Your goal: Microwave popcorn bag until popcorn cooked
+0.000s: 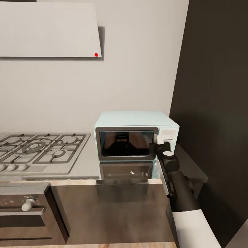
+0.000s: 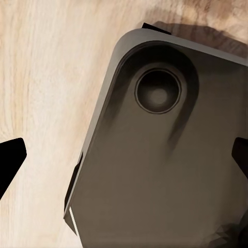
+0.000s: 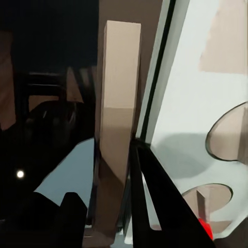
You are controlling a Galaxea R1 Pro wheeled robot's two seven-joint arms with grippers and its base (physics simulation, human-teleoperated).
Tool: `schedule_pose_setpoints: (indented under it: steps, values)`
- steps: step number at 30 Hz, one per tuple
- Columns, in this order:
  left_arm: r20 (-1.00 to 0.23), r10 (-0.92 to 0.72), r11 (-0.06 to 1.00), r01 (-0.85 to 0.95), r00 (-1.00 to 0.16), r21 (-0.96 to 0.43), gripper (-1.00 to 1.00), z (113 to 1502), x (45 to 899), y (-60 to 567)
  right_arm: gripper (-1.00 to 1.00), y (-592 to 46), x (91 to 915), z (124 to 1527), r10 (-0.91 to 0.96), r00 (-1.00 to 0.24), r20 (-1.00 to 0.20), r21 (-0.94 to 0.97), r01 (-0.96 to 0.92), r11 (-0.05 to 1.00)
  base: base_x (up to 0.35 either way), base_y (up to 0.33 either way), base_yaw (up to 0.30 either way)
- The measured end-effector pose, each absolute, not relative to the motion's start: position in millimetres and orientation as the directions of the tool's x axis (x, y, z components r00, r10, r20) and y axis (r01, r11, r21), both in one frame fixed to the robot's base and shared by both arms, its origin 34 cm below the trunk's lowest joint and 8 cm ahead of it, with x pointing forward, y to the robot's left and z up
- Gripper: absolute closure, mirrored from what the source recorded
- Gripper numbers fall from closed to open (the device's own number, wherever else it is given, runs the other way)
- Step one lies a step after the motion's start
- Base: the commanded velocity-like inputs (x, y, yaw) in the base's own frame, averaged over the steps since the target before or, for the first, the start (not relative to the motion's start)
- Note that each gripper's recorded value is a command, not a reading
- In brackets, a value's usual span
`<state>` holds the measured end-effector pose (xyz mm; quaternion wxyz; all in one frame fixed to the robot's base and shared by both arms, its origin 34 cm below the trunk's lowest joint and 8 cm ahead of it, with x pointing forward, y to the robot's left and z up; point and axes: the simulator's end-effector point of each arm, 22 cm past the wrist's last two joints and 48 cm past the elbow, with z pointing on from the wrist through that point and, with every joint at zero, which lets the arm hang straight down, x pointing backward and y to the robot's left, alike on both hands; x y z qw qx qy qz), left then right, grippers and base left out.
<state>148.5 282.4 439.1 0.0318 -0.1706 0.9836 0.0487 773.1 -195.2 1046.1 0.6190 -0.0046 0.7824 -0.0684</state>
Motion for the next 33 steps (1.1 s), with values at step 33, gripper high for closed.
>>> schedule_pose_setpoints:
  steps: [33]
  values:
    - [-0.079,-0.333,0.937,-0.340,-0.939,0.086,-1.00,439.1,148.3,282.7,1.00,-232.8,771.3,1045.2,-0.030,-0.241,-0.970,-0.071,0.161,0.984,-0.134,0.078,0.000]
